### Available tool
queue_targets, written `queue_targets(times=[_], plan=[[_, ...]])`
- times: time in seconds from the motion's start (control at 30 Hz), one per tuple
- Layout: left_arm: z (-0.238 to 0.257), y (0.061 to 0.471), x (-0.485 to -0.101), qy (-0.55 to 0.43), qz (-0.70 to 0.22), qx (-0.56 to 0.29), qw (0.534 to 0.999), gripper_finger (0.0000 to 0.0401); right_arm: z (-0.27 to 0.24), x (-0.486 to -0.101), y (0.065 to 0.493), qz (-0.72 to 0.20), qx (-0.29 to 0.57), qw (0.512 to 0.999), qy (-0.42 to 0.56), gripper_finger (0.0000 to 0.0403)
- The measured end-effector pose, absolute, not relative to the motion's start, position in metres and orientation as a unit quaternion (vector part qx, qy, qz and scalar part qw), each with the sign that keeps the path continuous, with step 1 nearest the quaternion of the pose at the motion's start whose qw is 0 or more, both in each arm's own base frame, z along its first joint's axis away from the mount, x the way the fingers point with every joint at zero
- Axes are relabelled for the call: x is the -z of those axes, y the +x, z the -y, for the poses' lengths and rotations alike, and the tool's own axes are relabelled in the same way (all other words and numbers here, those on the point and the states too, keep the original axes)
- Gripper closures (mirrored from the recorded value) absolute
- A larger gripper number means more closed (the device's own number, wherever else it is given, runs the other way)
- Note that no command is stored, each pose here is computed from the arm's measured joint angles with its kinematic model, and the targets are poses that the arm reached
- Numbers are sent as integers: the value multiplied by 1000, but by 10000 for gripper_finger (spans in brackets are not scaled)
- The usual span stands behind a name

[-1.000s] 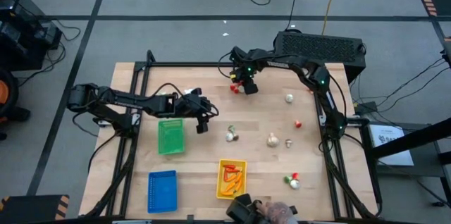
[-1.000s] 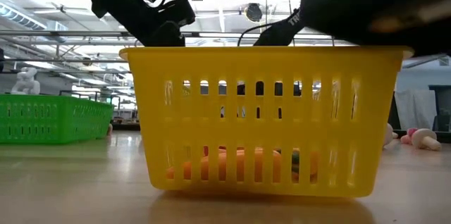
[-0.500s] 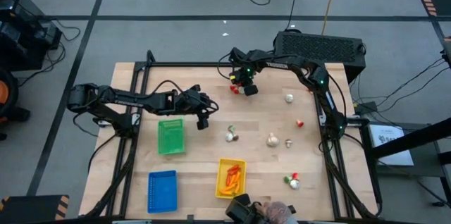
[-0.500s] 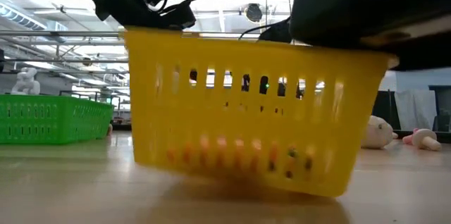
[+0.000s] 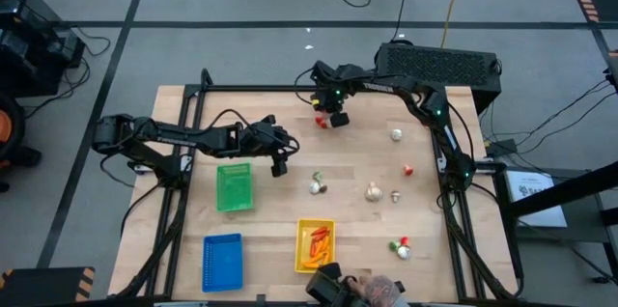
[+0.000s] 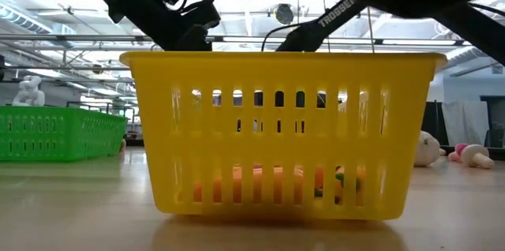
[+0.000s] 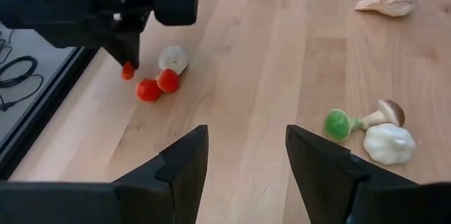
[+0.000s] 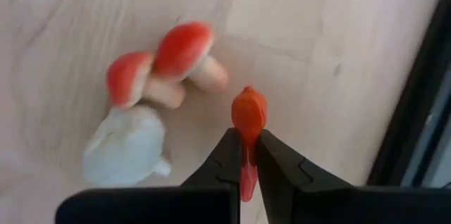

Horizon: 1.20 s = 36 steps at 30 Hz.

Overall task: Sort produce into baskets
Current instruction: Put the red chili pepper into the yellow basket

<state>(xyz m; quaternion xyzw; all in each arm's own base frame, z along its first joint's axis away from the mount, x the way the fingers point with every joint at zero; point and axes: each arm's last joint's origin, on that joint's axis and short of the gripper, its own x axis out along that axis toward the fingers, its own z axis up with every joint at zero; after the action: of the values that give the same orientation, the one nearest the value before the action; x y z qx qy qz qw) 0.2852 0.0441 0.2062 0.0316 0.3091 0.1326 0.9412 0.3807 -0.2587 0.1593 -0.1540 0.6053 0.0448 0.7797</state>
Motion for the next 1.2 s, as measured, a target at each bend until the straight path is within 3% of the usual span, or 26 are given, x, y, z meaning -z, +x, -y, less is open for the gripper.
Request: queue_targets(times=[0.43,0.6,0.9,1.0,1.2], plan=[[-33,271,-216,29,-334,-110,936,202,232,-208,383,-655,-66,752,-49,381],[-24,256,-220,21,-373,-112,921,202,202,-223,383,-643,-124,755,31,381],[-14,210,-204,-8,-369,-146,918,202,121,-258,379,-603,-218,763,78,381],[-12,198,-197,-22,-340,-159,927,202,84,-259,369,-580,-230,778,71,381],[-11,192,-194,-22,-254,-152,955,202,8,-241,350,-459,-241,855,39,381]])
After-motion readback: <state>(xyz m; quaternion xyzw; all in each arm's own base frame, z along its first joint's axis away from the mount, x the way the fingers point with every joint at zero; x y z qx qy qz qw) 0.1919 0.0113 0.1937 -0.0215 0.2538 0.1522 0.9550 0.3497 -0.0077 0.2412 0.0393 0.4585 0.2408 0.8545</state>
